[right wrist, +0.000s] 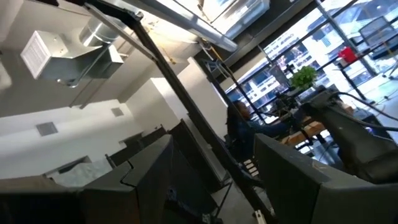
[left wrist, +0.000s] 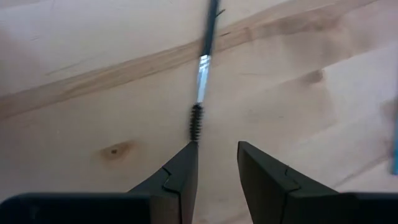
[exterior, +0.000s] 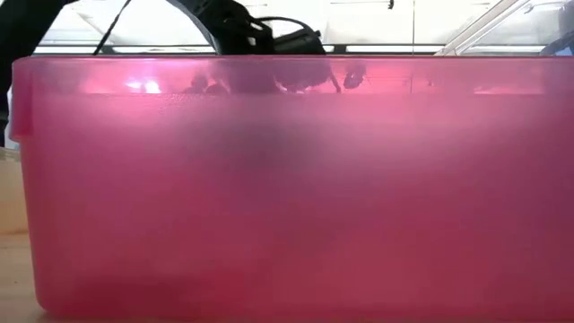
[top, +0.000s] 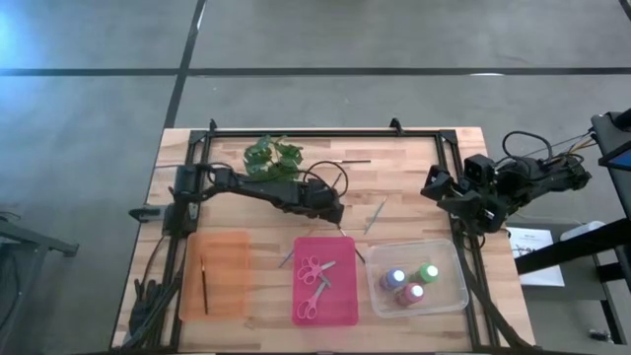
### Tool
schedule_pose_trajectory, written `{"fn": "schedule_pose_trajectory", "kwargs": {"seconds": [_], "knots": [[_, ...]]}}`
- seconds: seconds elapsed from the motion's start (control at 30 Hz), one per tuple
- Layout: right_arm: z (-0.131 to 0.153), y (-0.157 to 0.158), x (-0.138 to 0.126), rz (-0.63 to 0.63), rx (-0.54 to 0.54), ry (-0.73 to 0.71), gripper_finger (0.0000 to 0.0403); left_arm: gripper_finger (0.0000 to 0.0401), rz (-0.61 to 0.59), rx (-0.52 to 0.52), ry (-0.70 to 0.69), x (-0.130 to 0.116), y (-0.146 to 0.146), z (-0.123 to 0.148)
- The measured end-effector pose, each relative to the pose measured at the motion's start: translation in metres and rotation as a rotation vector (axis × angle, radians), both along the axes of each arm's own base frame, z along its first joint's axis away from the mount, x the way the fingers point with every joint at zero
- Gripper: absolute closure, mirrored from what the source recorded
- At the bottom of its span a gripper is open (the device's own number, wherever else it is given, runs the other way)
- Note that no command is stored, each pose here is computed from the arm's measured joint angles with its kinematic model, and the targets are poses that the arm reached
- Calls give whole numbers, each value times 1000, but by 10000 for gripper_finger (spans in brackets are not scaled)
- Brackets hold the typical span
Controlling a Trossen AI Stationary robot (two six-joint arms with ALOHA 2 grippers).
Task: Pick & Place Paint Supplies
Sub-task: Put the black lash brush into the orange bin
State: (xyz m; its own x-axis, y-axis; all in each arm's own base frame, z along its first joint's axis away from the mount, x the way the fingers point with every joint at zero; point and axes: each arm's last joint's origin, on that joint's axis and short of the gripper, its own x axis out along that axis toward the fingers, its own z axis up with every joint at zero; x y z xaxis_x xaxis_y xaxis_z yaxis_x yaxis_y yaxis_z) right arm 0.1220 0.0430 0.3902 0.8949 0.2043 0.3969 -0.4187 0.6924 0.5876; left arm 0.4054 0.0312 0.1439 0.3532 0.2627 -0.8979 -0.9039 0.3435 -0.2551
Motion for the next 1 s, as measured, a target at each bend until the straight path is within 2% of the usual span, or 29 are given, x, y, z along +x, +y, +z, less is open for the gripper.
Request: {"fn": "schedule_pose_trajectory", "kwargs": {"seconds": [0.77, 0.87, 1.0], "knots": [[1, 1, 0, 26, -8, -13, 183, 285, 13, 65, 76, 7, 4, -22], [1, 1, -1, 27, -7, -17, 184, 312, 12, 70, 87, 6, 6, -23], [1, 1, -1, 34, -10, -17, 184, 383, 12, 76, 92, 4, 6, -25]]}}
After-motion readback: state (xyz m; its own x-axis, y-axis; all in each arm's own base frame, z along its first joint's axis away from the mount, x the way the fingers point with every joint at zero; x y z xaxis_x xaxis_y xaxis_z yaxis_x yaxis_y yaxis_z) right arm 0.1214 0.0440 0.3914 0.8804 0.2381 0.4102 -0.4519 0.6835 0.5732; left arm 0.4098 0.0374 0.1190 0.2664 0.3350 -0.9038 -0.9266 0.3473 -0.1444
